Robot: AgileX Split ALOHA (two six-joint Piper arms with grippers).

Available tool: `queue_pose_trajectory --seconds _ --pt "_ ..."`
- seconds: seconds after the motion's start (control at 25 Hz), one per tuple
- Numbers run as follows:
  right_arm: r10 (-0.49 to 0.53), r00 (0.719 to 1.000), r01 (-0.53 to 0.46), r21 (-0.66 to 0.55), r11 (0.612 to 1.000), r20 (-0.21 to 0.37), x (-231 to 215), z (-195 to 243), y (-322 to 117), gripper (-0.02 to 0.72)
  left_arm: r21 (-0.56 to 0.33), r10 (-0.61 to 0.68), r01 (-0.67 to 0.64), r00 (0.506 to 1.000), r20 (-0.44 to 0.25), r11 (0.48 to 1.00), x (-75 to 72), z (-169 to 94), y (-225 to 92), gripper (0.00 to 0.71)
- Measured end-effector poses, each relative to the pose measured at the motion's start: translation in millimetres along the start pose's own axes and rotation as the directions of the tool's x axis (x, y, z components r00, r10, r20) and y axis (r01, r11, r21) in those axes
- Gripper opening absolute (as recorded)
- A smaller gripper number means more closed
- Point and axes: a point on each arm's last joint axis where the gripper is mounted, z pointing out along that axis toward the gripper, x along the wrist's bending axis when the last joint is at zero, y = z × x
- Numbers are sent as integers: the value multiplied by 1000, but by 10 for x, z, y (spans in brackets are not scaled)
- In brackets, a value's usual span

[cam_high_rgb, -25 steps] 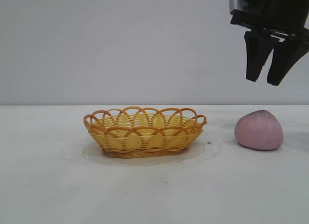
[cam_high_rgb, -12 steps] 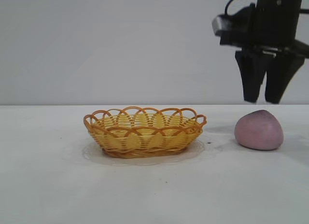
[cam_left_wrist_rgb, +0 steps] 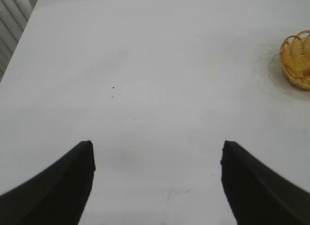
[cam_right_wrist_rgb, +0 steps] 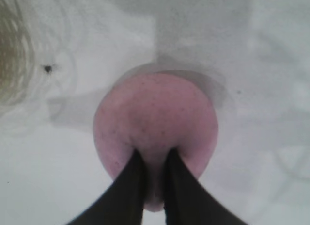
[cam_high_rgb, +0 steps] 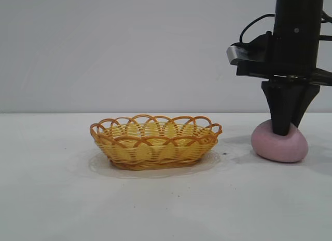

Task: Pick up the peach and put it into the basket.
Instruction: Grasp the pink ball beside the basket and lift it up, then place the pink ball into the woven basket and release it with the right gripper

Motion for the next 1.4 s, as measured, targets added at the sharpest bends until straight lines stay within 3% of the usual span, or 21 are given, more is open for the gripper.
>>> queue_pose_trajectory --seconds 0.28,0.44,0.52,0.88,1.2,1.24,1.32,1.4 --pt "-29 1000 30 -129 991 9 66 -541 165 0 0 -2 2 1000 0 1000 0 0 0 484" --pt "-49 997 33 -232 972 -64 240 -931 246 0 0 -2 2 1000 0 1000 0 0 0 484" --pt "-80 994 60 -254 965 -71 374 -990 275 0 0 -2 2 1000 0 1000 0 0 0 484" --pt "-274 959 255 -212 943 -66 1233 -666 321 0 0 -2 2 1000 0 1000 0 0 0 484" --pt "-295 954 283 -158 946 -60 1362 -211 442 0 0 -2 2 1000 0 1000 0 0 0 484" --pt "-293 954 281 -151 948 -61 1356 -162 455 54 0 -2 2 1000 0 1000 0 0 0 484" --pt "-288 955 276 -138 951 -68 1351 -91 469 54 0 -2 2 1000 0 1000 0 0 0 484" --pt "-284 956 274 -125 954 -73 1347 -38 475 160 0 -2 2 1000 0 1000 0 0 0 484"
